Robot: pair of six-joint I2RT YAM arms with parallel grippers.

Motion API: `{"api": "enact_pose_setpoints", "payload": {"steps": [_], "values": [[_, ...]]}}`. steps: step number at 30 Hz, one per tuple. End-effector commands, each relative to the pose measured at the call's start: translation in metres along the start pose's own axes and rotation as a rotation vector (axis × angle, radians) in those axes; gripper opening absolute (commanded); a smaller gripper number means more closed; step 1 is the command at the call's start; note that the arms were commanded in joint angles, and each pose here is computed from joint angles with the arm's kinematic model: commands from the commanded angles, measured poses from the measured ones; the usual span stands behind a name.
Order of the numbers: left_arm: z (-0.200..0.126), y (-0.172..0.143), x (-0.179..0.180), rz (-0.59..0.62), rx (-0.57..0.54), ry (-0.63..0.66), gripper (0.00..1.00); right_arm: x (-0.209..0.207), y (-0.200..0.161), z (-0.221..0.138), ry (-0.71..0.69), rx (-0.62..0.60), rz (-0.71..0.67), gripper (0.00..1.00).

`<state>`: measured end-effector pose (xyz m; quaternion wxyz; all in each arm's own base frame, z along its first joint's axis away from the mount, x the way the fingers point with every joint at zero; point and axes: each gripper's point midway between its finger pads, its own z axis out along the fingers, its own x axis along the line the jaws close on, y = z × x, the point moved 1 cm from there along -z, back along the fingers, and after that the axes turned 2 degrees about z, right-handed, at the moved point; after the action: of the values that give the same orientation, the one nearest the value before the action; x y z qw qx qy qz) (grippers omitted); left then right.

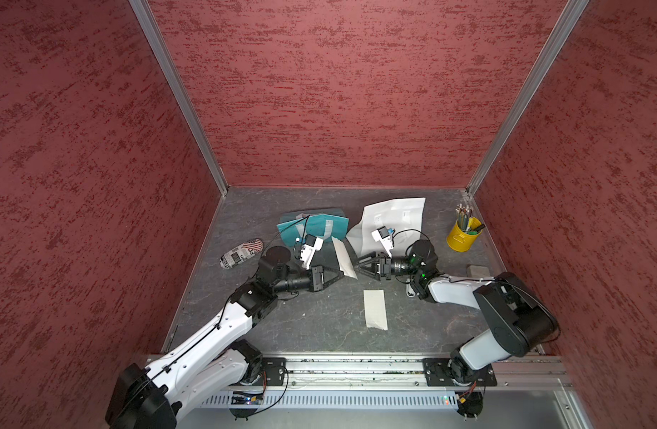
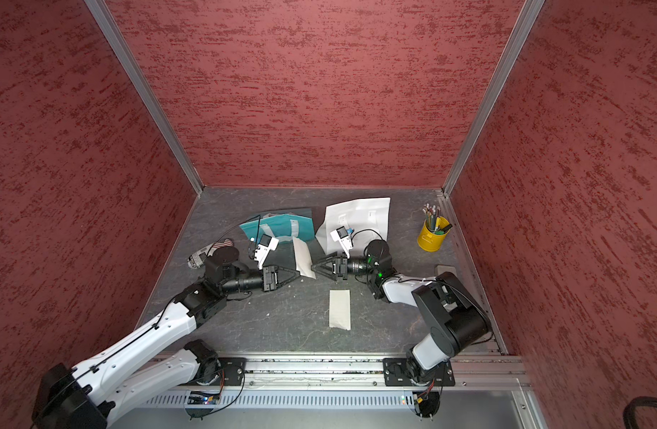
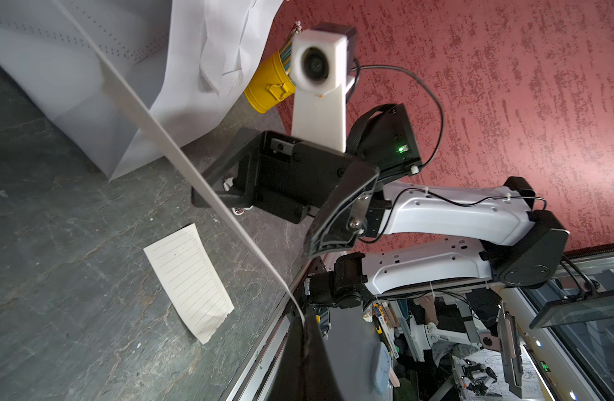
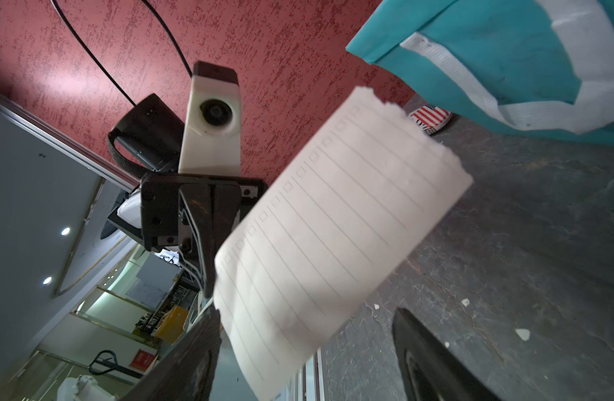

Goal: Staple the receipts to the bags
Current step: Pick up the receipt from the center of the board.

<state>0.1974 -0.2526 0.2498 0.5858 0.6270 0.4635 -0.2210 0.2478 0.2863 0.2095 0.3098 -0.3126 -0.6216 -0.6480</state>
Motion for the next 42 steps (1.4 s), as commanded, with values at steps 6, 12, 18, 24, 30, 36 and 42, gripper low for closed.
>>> {"api": "enact_pose_setpoints", "payload": {"steps": [6, 12, 18, 24, 30, 36, 42], "values": [[0.011, 0.010, -0.020, 0.054, 0.044, -0.107, 0.00, 0.017, 0.011, -0.001, 0.088, -0.007, -0.041, 0.89], [0.009, 0.002, -0.008, 0.038, 0.063, -0.072, 0.00, 0.027, 0.021, -0.003, 0.127, -0.029, -0.058, 0.87], [0.004, -0.001, 0.004, 0.014, 0.057, -0.039, 0.00, 0.028, 0.027, -0.004, 0.149, -0.050, -0.054, 0.83], [0.002, -0.009, 0.014, -0.004, 0.075, -0.015, 0.00, 0.025, 0.037, -0.004, 0.139, -0.087, -0.060, 0.72], [0.000, -0.008, 0.019, -0.010, 0.071, -0.004, 0.00, 0.023, 0.044, -0.002, 0.134, -0.097, -0.052, 0.54], [-0.003, -0.008, 0.024, -0.013, 0.060, 0.005, 0.00, 0.021, 0.042, -0.003, 0.126, -0.108, -0.039, 0.40], [-0.004, -0.007, 0.028, -0.016, 0.053, 0.020, 0.00, 0.018, 0.045, -0.001, 0.103, -0.109, -0.055, 0.07]]}}
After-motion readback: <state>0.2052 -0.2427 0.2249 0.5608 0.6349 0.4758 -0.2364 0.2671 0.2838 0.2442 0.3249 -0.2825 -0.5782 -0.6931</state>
